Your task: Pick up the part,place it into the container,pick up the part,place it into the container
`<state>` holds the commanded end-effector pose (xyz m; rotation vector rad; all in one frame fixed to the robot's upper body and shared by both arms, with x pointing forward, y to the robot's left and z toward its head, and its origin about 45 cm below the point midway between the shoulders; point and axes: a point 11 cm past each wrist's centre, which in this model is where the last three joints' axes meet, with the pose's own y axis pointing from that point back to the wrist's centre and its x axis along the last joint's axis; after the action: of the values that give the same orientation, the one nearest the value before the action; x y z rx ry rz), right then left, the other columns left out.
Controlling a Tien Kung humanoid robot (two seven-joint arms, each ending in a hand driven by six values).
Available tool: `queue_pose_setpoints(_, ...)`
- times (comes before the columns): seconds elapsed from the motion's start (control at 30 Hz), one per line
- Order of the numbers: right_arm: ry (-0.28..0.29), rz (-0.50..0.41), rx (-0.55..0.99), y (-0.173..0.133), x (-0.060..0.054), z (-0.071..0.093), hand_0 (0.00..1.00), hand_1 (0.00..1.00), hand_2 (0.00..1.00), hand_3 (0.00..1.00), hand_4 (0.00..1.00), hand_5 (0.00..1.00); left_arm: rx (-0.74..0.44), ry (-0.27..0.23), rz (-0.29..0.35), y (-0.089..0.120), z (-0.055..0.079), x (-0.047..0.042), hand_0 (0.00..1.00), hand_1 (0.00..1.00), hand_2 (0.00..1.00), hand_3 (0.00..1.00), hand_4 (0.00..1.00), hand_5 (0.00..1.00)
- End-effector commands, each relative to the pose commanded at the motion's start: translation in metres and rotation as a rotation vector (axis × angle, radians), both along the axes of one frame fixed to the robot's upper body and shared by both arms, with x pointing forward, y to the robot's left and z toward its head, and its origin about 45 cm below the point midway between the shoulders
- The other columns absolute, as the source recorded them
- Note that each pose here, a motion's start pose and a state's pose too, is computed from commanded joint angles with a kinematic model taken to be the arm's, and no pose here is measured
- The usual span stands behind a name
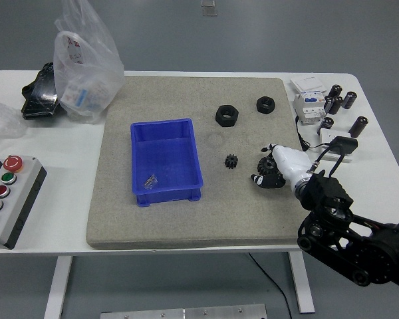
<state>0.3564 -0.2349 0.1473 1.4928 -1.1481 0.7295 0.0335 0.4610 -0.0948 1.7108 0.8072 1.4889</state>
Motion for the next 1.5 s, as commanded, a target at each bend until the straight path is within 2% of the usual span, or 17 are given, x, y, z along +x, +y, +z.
queue_pose_setpoints(0.17,-0.012,-0.007,0.006,0.000,0.000,0.000,0.246,0.571,0.587,0.664,0.575,0.196,-0.001,-0.002,0.000,0.000,0.000,0.0002,0.698,0.554,0.544,0.651,0.603,0.075)
queue_pose_setpoints(0.2,-0.011,-0.008,0.006,0.000,0.000,-0.001,0.239,0.520,0.459,0.590,0.598,0.004,-0.002,-0.002,0.000,0.000,0.000,0.0003,0.698,0.553,0.544,0.651,0.601,0.072)
queue_pose_setpoints(0.5,0.009,-0.007,0.009,0.000,-0.001,-0.003,0.238,0.510,0.447,0.560,0.593,0.002,-0.003,-0.007,0.001,0.000,0.000,0.0001,0.698,0.552,0.544,0.649,0.600,0.070)
queue_pose_setpoints(0.63,-0.016,-0.001,-0.005,0.000,0.001,0.000,0.237,0.512,0.441,0.556,0.567,0.002,-0.002,-0.008,0.002,0.000,0.000,-0.0001,0.698,0.551,0.544,0.649,0.601,0.067)
queue_pose_setpoints(0.73,-0.075,-0.004,-0.009,0.000,0.006,0.011,0.237,0.512,0.441,0.556,0.567,0.002,-0.001,-0.008,0.002,0.000,0.000,-0.0004,0.698,0.551,0.544,0.649,0.601,0.067)
queue_pose_setpoints(0.87,-0.183,-0.019,0.029,0.004,0.017,0.036,0.235,0.506,0.434,0.548,0.563,0.002,0.000,-0.007,0.002,0.001,0.000,-0.0010,0.697,0.552,0.544,0.648,0.601,0.069)
queue_pose_setpoints(1.03,-0.277,-0.081,0.175,0.015,0.031,0.064,0.244,0.510,0.422,0.544,0.556,0.002,-0.003,-0.003,0.003,0.000,-0.001,-0.0026,0.697,0.551,0.543,0.648,0.602,0.069)
queue_pose_setpoints(1.13,-0.298,-0.106,0.279,0.028,0.034,0.072,0.244,0.510,0.422,0.544,0.556,0.002,-0.004,0.000,0.005,-0.001,-0.001,-0.0035,0.697,0.551,0.543,0.648,0.602,0.069)
queue_pose_setpoints(1.27,-0.293,-0.120,0.382,0.047,0.033,0.073,0.243,0.508,0.413,0.531,0.537,0.006,-0.005,0.000,0.006,-0.001,-0.001,-0.0034,0.697,0.551,0.543,0.646,0.601,0.071)
queue_pose_setpoints(1.37,-0.288,-0.117,0.383,0.050,0.035,0.073,0.243,0.508,0.413,0.531,0.537,0.006,-0.006,-0.001,0.006,-0.002,-0.001,-0.0027,0.697,0.551,0.543,0.646,0.601,0.071)
queue_pose_setpoints(1.4,-0.291,-0.106,0.365,0.050,0.036,0.075,0.258,0.582,0.566,0.649,0.525,0.057,-0.006,-0.001,0.007,-0.002,-0.001,-0.0027,0.697,0.552,0.544,0.646,0.602,0.071)
queue_pose_setpoints(1.5,-0.300,-0.061,0.276,0.046,0.042,0.080,0.258,0.582,0.566,0.649,0.525,0.057,-0.005,0.001,0.009,-0.002,-0.001,-0.0034,0.697,0.552,0.544,0.646,0.602,0.071)
